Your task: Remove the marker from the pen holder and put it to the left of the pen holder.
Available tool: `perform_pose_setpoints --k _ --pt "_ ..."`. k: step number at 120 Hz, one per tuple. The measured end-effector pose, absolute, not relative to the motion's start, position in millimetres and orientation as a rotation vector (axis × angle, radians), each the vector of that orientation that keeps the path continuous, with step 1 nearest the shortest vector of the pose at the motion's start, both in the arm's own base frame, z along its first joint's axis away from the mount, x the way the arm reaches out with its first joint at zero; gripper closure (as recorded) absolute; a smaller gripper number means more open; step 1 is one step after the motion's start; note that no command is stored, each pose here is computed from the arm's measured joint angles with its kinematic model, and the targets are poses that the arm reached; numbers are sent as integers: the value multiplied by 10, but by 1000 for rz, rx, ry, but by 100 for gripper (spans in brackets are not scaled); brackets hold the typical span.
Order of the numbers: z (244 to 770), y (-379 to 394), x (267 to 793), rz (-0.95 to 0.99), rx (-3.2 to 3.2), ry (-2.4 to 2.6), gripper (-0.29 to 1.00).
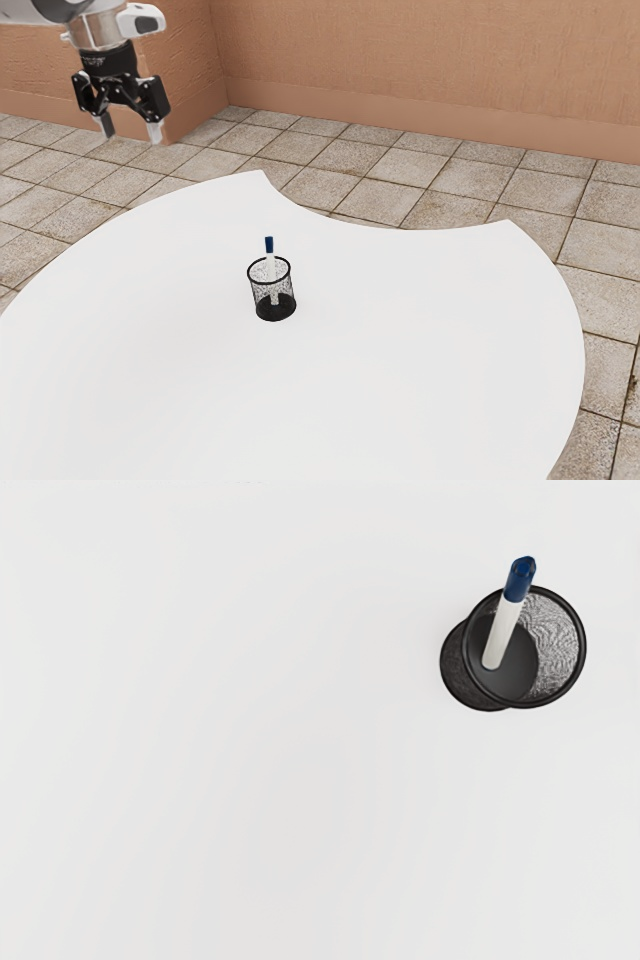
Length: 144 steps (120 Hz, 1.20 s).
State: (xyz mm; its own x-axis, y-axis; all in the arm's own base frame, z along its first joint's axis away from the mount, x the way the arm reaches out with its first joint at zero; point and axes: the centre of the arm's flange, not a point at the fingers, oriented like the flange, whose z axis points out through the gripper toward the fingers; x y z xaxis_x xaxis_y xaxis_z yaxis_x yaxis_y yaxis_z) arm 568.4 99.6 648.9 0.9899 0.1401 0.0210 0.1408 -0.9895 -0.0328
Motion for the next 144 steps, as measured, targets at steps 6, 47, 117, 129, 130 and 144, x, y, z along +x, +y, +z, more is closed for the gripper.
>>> perform_pose_setpoints --k 6,47,117,129,130,144 --pt "6517 972 5682 -37 -3100 -209 2" --pt "5866 606 6227 81 -3073 -114 2" --pt "4354 242 7155 113 -3150 -45 2" --pt "4014 327 7390 155 -3171 -45 2" --pt "3991 338 7408 158 -3171 -46 2" --pt "3790 358 7516 205 -3172 -39 2"
